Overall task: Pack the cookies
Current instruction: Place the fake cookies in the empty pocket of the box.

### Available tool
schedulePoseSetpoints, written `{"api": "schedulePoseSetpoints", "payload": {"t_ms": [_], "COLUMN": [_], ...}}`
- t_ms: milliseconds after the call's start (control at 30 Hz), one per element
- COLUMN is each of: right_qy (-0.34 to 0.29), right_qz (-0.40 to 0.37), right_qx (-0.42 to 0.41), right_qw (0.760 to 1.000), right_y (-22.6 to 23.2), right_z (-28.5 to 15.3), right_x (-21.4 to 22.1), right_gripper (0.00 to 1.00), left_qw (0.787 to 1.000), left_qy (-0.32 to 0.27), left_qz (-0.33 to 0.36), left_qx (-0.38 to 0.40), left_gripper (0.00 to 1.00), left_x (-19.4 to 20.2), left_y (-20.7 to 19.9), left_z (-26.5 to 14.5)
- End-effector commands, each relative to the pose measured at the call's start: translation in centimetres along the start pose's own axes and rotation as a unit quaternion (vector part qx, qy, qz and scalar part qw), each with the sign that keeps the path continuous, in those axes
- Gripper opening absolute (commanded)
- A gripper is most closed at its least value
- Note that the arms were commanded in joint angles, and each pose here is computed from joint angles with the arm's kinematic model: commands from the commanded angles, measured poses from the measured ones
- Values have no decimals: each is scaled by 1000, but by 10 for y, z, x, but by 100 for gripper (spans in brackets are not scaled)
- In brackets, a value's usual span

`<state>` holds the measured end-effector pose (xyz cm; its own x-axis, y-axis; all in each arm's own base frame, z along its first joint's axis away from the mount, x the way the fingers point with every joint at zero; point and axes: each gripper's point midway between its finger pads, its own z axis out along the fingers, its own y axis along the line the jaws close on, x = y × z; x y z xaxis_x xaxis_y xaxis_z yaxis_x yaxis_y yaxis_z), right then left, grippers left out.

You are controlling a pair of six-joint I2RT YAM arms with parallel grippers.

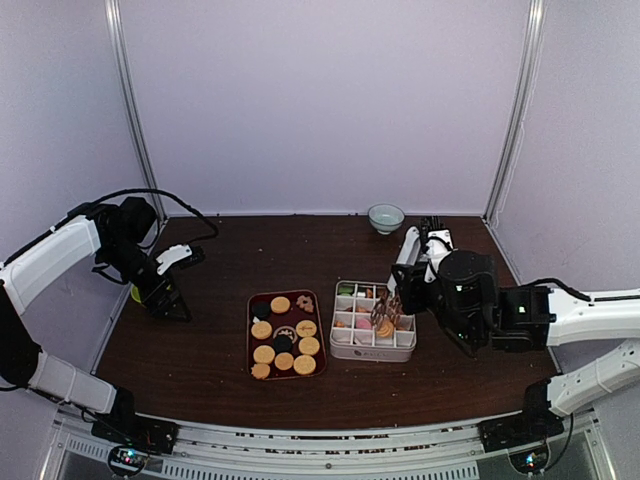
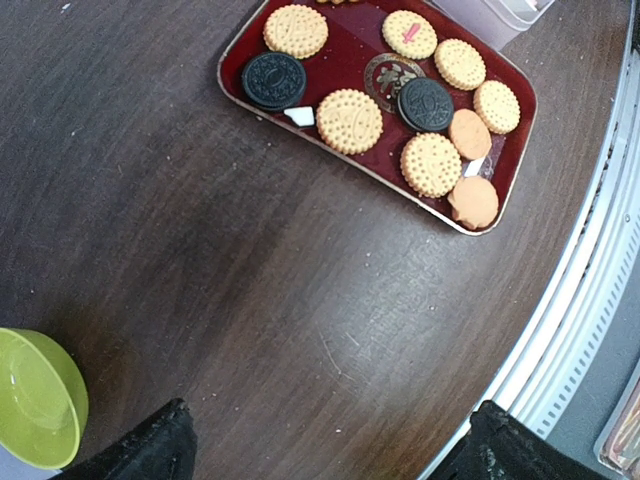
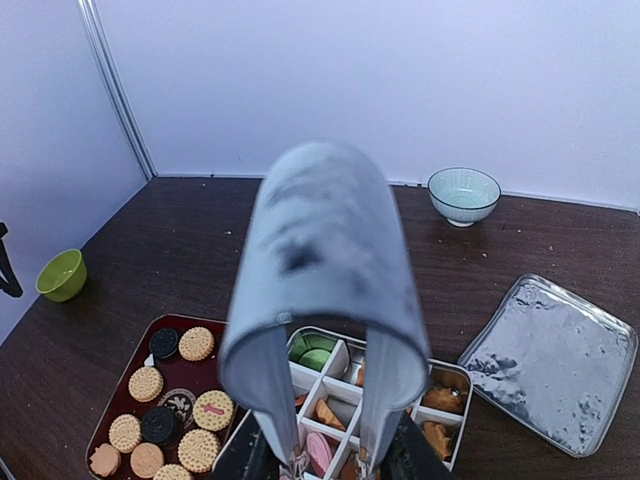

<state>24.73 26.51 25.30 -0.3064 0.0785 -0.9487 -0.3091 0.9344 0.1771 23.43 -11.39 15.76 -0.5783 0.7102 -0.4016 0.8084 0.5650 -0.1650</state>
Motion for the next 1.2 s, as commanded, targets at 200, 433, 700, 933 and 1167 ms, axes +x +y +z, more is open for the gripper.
{"api": "schedulePoseSetpoints", "payload": {"t_ms": [200,433,700,933,1167], "right_qy": [5,9,0,-16,-3], "right_qz": [-20,-23,-14,-12,-23], "right_qx": [36,32,8,-33,-142], "right_qw": [999,999,1000,999,990], "right_y": [-9,-5,4,33,131], "right_z": [8,11,6,-1,6], "right_x": [16,18,5,-18,-20], "right_gripper": [28,38,45,45,44], "left_qw": [1000,1000,1000,1000,1000], "left_qy": [-8,-9,-7,-6,-1], "left_qz": [3,4,4,4,4], "left_qx": [3,6,8,3,-5], "left_gripper": [98,98,98,98,98], "left_x": [-2,-4,-3,-1,2], "left_y": [-2,-2,-2,-1,1], "left_z": [-5,-6,-4,-4,-2]}}
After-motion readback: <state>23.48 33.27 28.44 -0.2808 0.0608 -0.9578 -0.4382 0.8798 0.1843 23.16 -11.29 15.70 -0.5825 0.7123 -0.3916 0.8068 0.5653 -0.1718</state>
